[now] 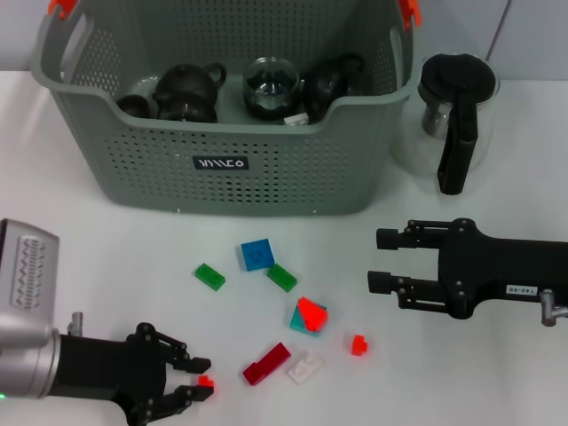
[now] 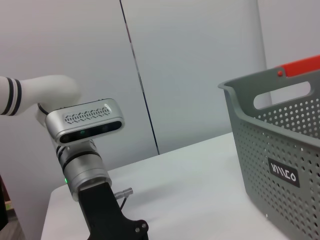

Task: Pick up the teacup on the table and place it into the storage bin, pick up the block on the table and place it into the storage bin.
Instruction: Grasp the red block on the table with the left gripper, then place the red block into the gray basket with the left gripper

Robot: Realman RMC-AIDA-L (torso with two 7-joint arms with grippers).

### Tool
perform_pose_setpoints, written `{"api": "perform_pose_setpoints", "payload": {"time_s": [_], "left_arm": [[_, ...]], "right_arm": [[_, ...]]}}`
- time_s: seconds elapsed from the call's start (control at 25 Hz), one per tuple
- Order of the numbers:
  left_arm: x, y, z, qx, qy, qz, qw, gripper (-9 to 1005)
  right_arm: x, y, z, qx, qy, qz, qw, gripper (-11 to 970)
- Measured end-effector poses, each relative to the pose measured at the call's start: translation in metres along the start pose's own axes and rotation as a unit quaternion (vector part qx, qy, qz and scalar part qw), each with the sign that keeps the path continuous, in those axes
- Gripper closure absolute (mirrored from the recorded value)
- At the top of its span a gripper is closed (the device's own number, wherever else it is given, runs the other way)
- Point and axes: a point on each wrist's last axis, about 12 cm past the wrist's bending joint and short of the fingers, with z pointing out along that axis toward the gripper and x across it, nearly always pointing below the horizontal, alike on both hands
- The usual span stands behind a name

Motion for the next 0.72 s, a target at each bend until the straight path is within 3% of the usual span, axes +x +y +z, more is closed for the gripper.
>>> {"api": "perform_pose_setpoints", "payload": {"time_s": [0.36, 0.6, 0.72], "left_arm": [[-0.004, 0.003, 0.003, 0.008, 0.016, -0.016, 1.0, 806], [-0.01, 0.008, -0.005, -0.001, 0.012, -0.025, 1.0, 786], [-0.03, 0.011, -0.033, 0.002, -0.043, -0.017, 0.999, 776]], "right_arm": [[-0.001, 0.0, 0.0, -0.003, -0.001, -0.002, 1.0, 314], [-0.002, 0.0, 0.0, -0.004, -0.001, -0.003, 1.0, 314], [-0.002, -0.001, 0.0, -0.004, -0.001, -0.003, 1.0, 314]]}}
